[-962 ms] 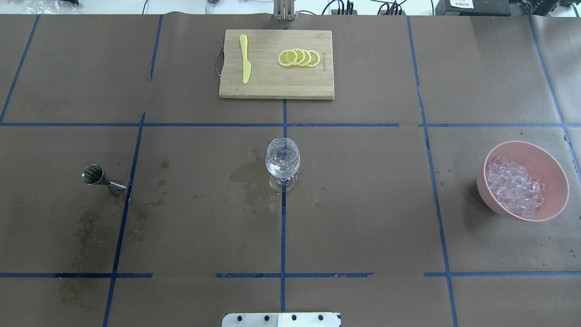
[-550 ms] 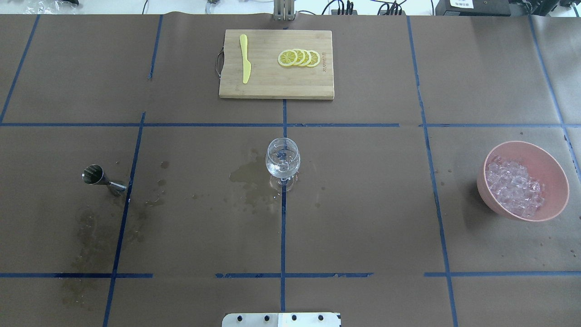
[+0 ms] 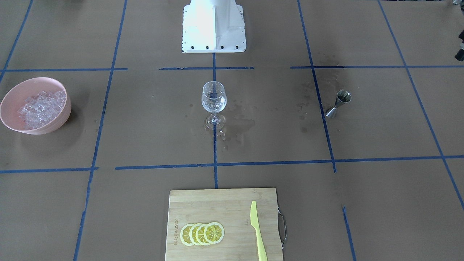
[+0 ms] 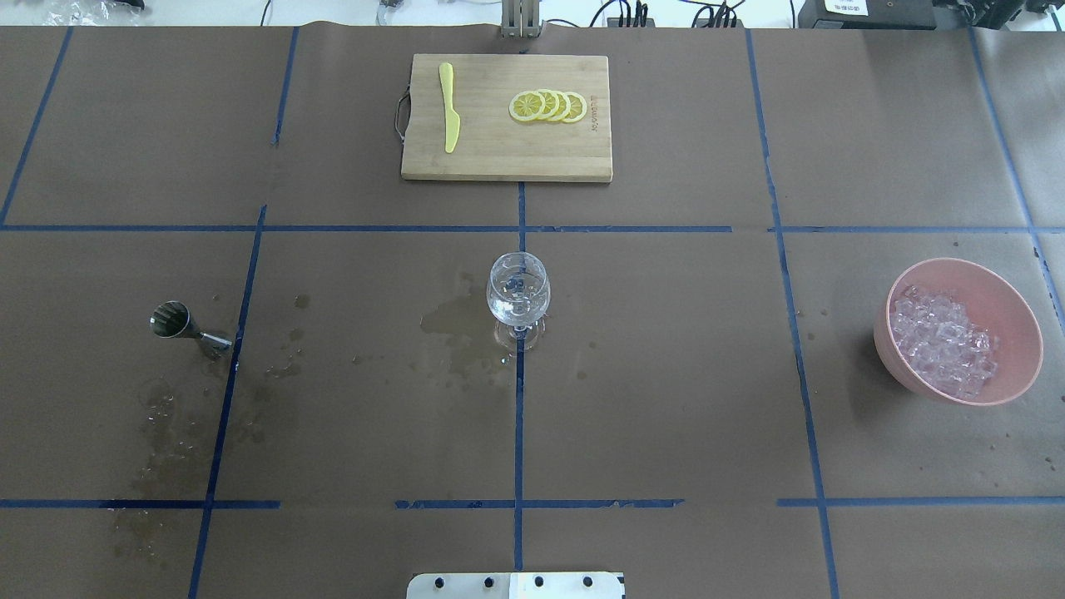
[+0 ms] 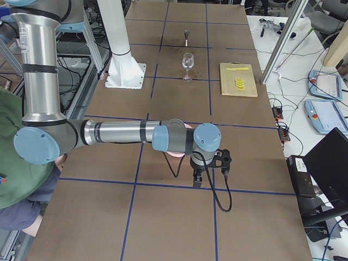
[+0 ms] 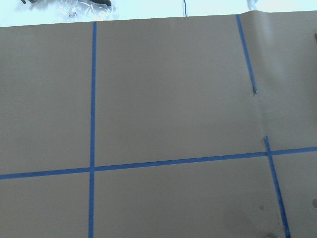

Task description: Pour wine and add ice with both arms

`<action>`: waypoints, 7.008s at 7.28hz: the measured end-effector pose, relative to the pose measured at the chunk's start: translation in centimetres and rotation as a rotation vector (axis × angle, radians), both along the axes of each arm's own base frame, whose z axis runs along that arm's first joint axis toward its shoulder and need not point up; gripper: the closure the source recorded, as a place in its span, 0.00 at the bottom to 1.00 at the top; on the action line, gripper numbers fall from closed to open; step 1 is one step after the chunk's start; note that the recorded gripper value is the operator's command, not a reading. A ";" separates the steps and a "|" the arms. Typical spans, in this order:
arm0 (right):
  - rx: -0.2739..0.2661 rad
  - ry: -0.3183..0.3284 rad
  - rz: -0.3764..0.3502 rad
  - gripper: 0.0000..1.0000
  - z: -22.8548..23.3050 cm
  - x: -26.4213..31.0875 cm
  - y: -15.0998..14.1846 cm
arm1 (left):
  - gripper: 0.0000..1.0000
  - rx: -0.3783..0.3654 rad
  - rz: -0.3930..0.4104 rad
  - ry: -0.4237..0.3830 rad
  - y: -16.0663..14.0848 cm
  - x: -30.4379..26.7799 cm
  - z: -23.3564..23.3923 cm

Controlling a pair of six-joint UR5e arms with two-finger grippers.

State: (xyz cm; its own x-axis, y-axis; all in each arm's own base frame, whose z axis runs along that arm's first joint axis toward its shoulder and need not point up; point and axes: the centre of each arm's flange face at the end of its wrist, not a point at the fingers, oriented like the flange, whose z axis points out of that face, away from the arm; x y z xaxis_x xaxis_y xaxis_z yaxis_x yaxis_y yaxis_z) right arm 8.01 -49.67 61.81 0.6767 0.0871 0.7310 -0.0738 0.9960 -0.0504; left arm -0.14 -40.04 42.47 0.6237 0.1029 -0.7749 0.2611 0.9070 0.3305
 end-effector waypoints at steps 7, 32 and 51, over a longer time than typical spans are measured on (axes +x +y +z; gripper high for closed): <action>-0.015 -0.014 0.047 0.00 -2.5 -0.4 -2.0 | 0.00 -0.058 -0.228 0.175 12.4 22.7 -3.8; 0.032 -0.053 0.053 0.00 -8.5 -3.3 -4.2 | 0.37 0.404 -0.791 -0.086 12.9 43.9 10.0; 0.040 -0.080 0.045 0.00 -9.2 -3.8 -4.0 | 1.00 0.455 -0.886 -0.026 5.5 37.9 -5.4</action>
State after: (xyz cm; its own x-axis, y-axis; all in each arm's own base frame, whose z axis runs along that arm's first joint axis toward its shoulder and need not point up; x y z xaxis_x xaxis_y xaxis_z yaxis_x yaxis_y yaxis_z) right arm 4.24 -53.63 52.58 0.6121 0.0856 0.7861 -0.1154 0.9932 -0.0183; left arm 37.72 -34.50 37.06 0.6349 -0.1242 -0.7626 0.7706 0.1731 0.6134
